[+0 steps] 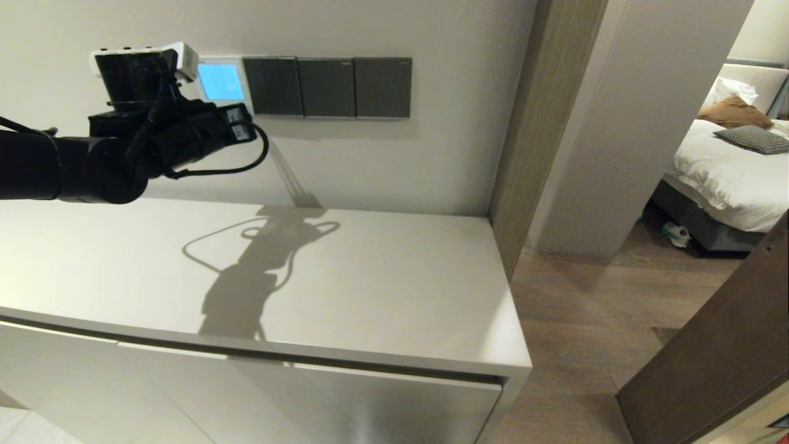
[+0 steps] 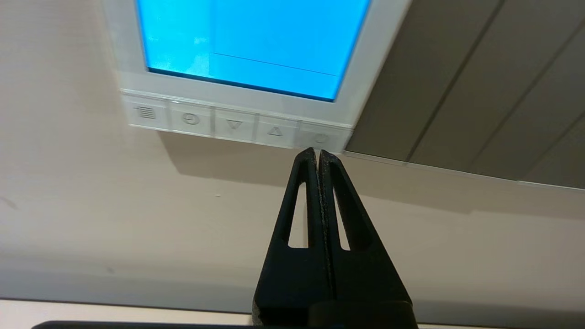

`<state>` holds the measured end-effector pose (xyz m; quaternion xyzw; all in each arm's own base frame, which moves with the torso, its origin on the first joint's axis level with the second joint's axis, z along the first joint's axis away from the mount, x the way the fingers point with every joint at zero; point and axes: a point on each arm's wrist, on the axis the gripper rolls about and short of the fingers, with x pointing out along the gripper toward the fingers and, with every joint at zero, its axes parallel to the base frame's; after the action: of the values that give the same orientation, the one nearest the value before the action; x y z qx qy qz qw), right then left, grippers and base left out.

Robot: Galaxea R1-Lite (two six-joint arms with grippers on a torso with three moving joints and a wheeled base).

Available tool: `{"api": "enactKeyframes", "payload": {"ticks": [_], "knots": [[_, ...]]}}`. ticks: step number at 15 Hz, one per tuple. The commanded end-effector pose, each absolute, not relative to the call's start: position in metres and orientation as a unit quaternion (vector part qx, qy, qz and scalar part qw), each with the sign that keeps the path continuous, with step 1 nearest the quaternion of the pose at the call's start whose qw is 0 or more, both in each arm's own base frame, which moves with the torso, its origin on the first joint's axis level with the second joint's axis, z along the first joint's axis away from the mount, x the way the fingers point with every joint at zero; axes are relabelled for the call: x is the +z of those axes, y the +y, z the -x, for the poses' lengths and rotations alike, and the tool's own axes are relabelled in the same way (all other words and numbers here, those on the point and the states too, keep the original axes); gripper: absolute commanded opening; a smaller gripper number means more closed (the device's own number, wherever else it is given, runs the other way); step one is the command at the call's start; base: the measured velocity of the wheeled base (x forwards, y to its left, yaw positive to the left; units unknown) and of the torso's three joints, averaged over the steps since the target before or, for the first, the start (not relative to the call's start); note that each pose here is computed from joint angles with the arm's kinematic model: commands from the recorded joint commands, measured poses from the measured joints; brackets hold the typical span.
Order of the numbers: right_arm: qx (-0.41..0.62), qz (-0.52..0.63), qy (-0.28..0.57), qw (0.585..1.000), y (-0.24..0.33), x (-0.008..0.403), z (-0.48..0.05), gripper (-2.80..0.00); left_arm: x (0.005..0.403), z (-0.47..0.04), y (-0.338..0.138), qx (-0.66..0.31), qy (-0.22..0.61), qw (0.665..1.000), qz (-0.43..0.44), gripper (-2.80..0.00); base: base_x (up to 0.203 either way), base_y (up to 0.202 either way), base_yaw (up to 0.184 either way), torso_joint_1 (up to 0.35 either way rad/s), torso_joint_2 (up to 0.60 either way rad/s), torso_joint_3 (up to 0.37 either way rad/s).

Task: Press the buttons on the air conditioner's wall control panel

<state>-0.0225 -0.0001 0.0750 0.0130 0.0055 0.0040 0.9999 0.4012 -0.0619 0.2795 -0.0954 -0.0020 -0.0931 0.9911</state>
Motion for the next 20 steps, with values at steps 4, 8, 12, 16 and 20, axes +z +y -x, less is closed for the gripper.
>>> {"api": "enactKeyframes", "payload": {"ticks": [4,8,12,16,20], "knots": [[0.005,-0.013,0.007,1.000,0.000,0.075,0.022,-2.80,0.282,-0.400,-0.058,-0.089,-0.009,0.991,0.096,-2.80,0.000,0.000,0.000,0.000,0.00,0.000],[0.005,-0.013,0.007,1.000,0.000,0.075,0.022,-2.80,0.284,-0.388,-0.058,-0.091,-0.008,0.991,0.096,-2.80,0.000,0.000,0.000,0.000,0.00,0.000],[0.005,-0.013,0.007,1.000,0.000,0.075,0.022,-2.80,0.305,-0.353,-0.057,-0.101,-0.033,0.990,0.096,-2.80,0.000,0.000,0.000,0.000,0.00,0.000],[0.005,-0.013,0.007,1.000,0.000,0.075,0.022,-2.80,0.323,-0.309,-0.050,-0.104,-0.052,0.989,0.096,-2.80,0.000,0.000,0.000,0.000,0.00,0.000],[0.004,-0.013,0.007,1.000,0.000,0.075,0.022,-2.80,0.330,-0.253,-0.040,-0.103,-0.068,0.989,0.083,-2.80,0.000,0.000,0.000,0.000,0.00,0.000]]}}
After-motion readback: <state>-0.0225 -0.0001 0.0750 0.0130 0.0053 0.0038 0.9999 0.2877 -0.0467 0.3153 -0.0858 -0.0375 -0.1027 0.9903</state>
